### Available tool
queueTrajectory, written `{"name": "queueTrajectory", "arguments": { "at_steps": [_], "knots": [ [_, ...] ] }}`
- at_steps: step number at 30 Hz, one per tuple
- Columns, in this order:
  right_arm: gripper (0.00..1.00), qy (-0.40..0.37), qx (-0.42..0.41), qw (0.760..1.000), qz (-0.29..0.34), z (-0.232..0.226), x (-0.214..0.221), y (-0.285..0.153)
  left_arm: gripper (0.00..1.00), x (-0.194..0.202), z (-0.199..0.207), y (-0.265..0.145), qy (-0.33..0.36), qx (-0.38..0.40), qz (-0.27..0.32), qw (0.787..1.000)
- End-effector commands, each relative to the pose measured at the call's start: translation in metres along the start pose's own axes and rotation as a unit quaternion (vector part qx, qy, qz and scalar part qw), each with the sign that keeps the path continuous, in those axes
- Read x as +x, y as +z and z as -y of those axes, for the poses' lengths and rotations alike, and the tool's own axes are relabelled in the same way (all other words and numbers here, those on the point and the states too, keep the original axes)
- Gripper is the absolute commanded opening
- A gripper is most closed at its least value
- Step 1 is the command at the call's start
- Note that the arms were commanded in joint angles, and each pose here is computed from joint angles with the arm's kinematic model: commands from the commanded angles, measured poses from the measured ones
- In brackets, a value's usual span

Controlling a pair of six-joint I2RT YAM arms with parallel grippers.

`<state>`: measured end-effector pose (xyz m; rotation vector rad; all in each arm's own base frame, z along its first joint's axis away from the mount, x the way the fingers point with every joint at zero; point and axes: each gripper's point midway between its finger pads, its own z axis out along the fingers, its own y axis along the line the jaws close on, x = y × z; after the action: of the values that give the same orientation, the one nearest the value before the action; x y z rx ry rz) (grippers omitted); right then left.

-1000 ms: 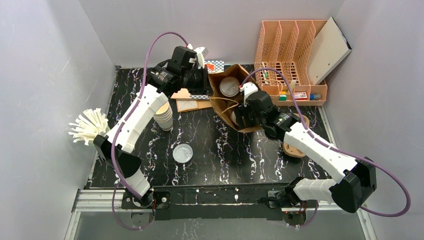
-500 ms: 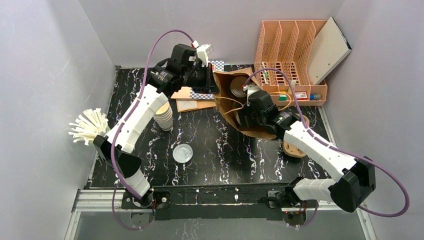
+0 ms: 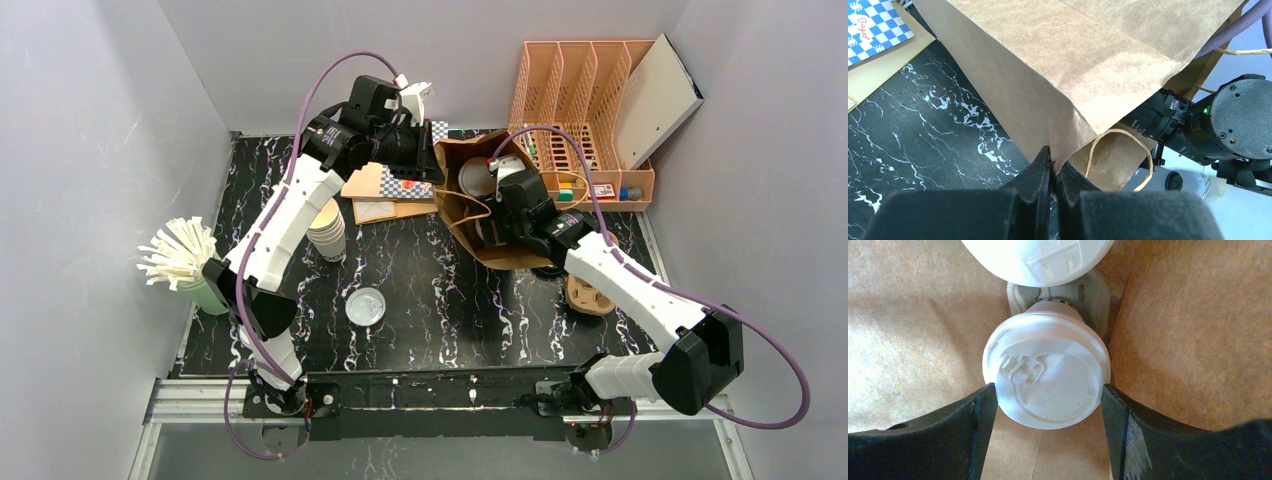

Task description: Pack the takeout coffee

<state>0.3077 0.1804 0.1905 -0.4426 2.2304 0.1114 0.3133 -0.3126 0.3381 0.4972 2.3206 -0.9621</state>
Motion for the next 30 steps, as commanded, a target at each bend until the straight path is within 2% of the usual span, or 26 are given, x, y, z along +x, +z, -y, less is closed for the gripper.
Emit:
{"name": "queueTrajectory", "arguments": {
  "at_steps": [1, 8, 18, 30],
  "knots": [
    [0.55, 0.004, -0.002, 0.999, 0.039, 0.003, -0.023, -0.006, 0.00, 0.000, 0.018, -0.012, 0.012, 0.038, -0.006, 0.999],
    [0.54, 0.012, -0.011, 0.999, 0.032, 0.000, -0.019, 0.001, 0.00, 0.002, 0.023, -0.008, 0.016, 0.059, -0.014, 0.998],
    [0.53, -0.016, -0.048, 0.995, 0.082, -0.009, -0.015, 0.000, 0.00, 0.006, 0.019, -0.003, 0.007, 0.071, -0.042, 0.997],
    [0.52, -0.046, -0.059, 0.995, 0.069, -0.010, 0.011, 0.004, 0.00, 0.002, 0.011, 0.002, -0.005, 0.071, -0.042, 0.997]
  ]
}}
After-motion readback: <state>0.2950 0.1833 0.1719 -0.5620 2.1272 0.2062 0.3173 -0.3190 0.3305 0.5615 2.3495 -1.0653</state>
